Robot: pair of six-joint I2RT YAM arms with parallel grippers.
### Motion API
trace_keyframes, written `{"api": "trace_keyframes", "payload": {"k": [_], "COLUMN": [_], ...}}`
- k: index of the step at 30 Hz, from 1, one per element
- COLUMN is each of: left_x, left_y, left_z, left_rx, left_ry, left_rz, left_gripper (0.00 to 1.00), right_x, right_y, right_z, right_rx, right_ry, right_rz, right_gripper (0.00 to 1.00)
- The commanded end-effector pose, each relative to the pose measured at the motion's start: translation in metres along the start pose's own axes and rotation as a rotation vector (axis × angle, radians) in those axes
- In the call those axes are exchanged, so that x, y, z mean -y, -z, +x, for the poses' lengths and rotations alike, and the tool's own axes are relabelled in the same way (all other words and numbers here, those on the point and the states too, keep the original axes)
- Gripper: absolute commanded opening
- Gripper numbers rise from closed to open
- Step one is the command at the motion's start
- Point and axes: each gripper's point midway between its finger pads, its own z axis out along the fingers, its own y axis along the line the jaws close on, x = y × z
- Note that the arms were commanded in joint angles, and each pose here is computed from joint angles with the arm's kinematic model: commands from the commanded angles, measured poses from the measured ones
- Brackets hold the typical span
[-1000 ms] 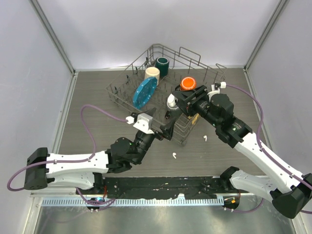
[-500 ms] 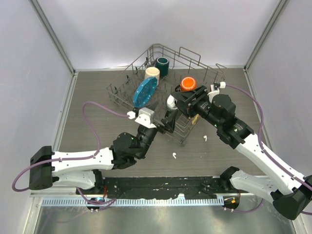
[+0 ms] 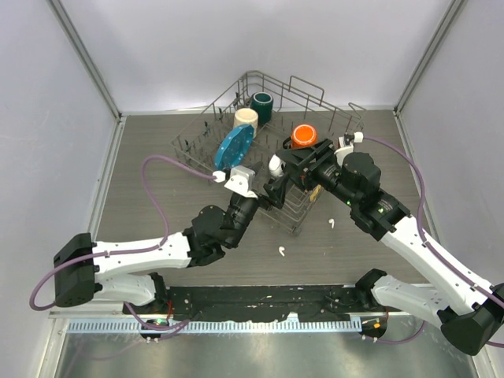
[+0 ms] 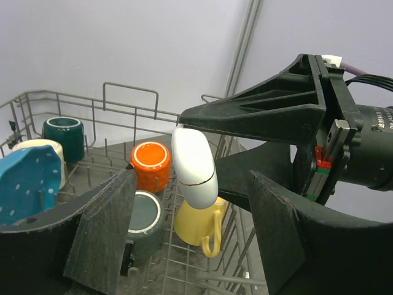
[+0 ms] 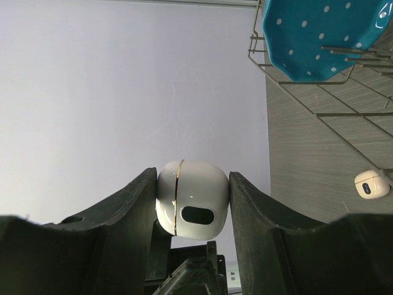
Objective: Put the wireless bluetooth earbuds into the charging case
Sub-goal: Pick up the charging case at the center of the board.
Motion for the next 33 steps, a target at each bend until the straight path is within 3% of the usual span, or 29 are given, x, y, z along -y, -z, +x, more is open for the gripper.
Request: {"api": "trace_keyframes", "payload": {"k": [1,7,12,13,15,16,18,19,21,22,24,27,28,33], "left_x": [0.003,0.000,0.000,-0.001,-0.002,-0.003,-0.004,-0.005,-0.009,-0.011,-0.015,-0.031,-0.028,-0.042], "left_y": [-0.014,-0.021,-0.023,-0.023,-0.022,-0.022,-0.021,-0.020,-0.019,-0.016,-0.013,-0.001,0.006,0.027], "left_z": [-0.026,-0.026,-0.021,-0.018,-0.016,-0.016,-0.015,-0.014,-0.013,-0.013,-0.012,-0.012,-0.001,-0.018], "left_rx": [0.063,0.073,0.063,0.057,0.051,0.047,0.040,0.029,0.013,-0.003,-0.020,-0.055,-0.101,-0.134], "left_ry": [0.099,0.110,0.115,0.115,0.115,0.116,0.118,0.113,0.123,0.116,0.128,0.139,0.121,0.081], "left_rz": [-0.004,-0.013,-0.014,-0.017,-0.020,-0.021,-0.018,-0.016,-0.022,-0.017,0.018,0.042,0.100,0.238], "left_gripper": [0.73,0.53,0.50,0.40,0.32,0.19,0.11,0.01,0.00,0.00,0.00,0.00,0.00,0.00], "right_x": [-0.028,-0.026,-0.025,-0.025,-0.026,-0.027,-0.029,-0.027,-0.026,-0.029,-0.028,-0.028,-0.033,-0.034], "right_y": [0.008,0.009,0.009,0.009,0.010,0.010,0.012,0.012,0.014,0.016,0.019,0.023,0.025,0.021], "right_z": [0.003,0.003,0.004,0.004,0.006,0.006,0.008,0.009,0.010,0.011,0.013,0.017,0.022,0.045], "right_rx": [-0.016,-0.013,-0.019,-0.019,-0.029,-0.031,-0.039,-0.045,-0.053,-0.058,-0.067,-0.096,-0.127,-0.274], "right_ry": [0.000,0.002,0.003,0.003,0.006,0.008,0.020,0.025,0.068,0.085,0.145,0.220,0.240,0.273], "right_rz": [-0.095,-0.092,-0.092,-0.092,-0.100,-0.105,-0.121,-0.122,-0.123,-0.131,-0.130,-0.114,-0.124,-0.148], "right_gripper": [0.01,0.01,0.01,0.01,0.01,0.01,0.02,0.04,0.12,0.28,0.49,0.65,0.66,0.68]}}
